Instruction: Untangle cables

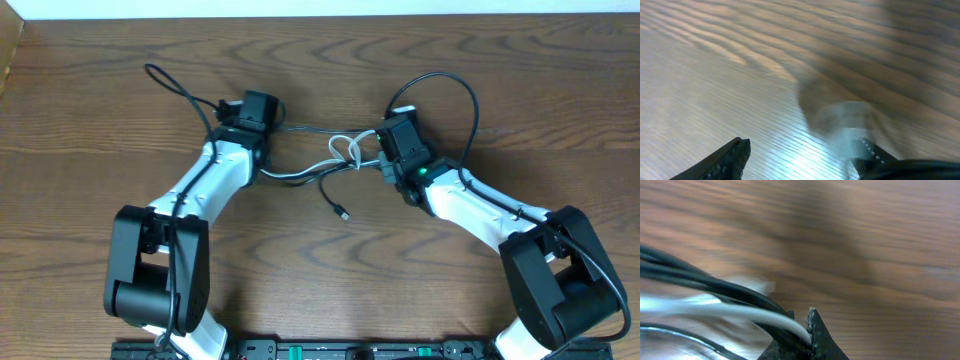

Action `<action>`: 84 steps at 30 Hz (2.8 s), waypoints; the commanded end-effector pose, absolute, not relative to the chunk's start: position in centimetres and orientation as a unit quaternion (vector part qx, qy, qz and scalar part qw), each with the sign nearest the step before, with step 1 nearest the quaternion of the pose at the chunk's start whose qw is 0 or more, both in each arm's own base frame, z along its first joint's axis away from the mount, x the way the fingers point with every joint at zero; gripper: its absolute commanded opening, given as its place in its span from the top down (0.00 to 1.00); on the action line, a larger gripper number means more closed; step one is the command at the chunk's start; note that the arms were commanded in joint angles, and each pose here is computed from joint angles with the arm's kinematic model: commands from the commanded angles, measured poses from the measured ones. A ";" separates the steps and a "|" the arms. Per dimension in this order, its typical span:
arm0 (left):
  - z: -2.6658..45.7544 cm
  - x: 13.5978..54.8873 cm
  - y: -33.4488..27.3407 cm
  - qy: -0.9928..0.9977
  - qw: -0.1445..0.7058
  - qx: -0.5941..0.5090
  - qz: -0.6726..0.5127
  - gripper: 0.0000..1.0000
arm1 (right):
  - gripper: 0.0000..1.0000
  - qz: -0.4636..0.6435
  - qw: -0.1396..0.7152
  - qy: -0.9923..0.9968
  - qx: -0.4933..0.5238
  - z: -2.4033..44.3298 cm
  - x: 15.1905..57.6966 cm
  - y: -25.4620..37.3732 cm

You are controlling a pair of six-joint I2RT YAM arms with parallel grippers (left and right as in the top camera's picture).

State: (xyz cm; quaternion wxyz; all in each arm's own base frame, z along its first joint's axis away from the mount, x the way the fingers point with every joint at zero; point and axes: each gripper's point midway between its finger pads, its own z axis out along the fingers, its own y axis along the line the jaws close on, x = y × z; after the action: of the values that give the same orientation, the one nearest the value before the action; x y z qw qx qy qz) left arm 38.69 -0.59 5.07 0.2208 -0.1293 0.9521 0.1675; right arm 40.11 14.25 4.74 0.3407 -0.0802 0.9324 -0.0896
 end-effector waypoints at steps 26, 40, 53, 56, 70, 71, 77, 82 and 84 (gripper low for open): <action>12.6 39.9 -6.5 0.960 0.250 -0.075 -0.106 0.31 | 0.95 0.291 0.267 0.916 -0.070 7.1 39.2 21.7; 15.0 37.0 -10.1 0.949 0.207 -0.085 -0.223 0.31 | 0.11 0.397 0.274 0.862 -0.157 11.6 37.5 24.4; 14.9 35.8 -13.6 0.947 0.181 -0.046 -0.262 0.73 | 0.99 0.347 0.290 0.890 -0.063 12.5 39.4 16.6; 14.0 36.0 -12.6 0.958 0.190 -0.051 -0.211 0.85 | 0.99 0.334 0.287 0.895 -0.070 11.9 39.2 17.5; 12.9 36.6 -8.1 0.969 0.214 -0.093 -0.083 0.51 | 0.71 0.238 0.278 0.923 -0.123 6.2 38.0 23.2; 12.9 36.5 -8.0 0.969 0.213 -0.094 -0.083 0.51 | 0.71 0.236 0.277 0.923 -0.125 5.9 37.9 23.4; 12.9 36.9 -7.0 0.967 0.226 -0.101 -0.054 0.49 | 0.65 0.222 0.281 0.925 -0.129 5.4 38.0 23.5; 13.5 37.9 -6.9 0.961 0.249 -0.103 -0.053 0.48 | 0.62 0.202 0.287 0.928 -0.122 5.2 38.4 22.8; 13.7 38.3 -7.0 0.959 0.258 -0.103 -0.056 0.48 | 0.62 0.202 0.283 0.930 -0.120 4.9 38.3 22.8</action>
State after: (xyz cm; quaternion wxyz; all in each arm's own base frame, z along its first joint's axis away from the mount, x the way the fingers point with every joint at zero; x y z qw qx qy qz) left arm 37.61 -7.48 13.57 0.2462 -0.1000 0.9616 -0.0692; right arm 38.32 23.11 5.68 0.2855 -0.1223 0.9251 0.2183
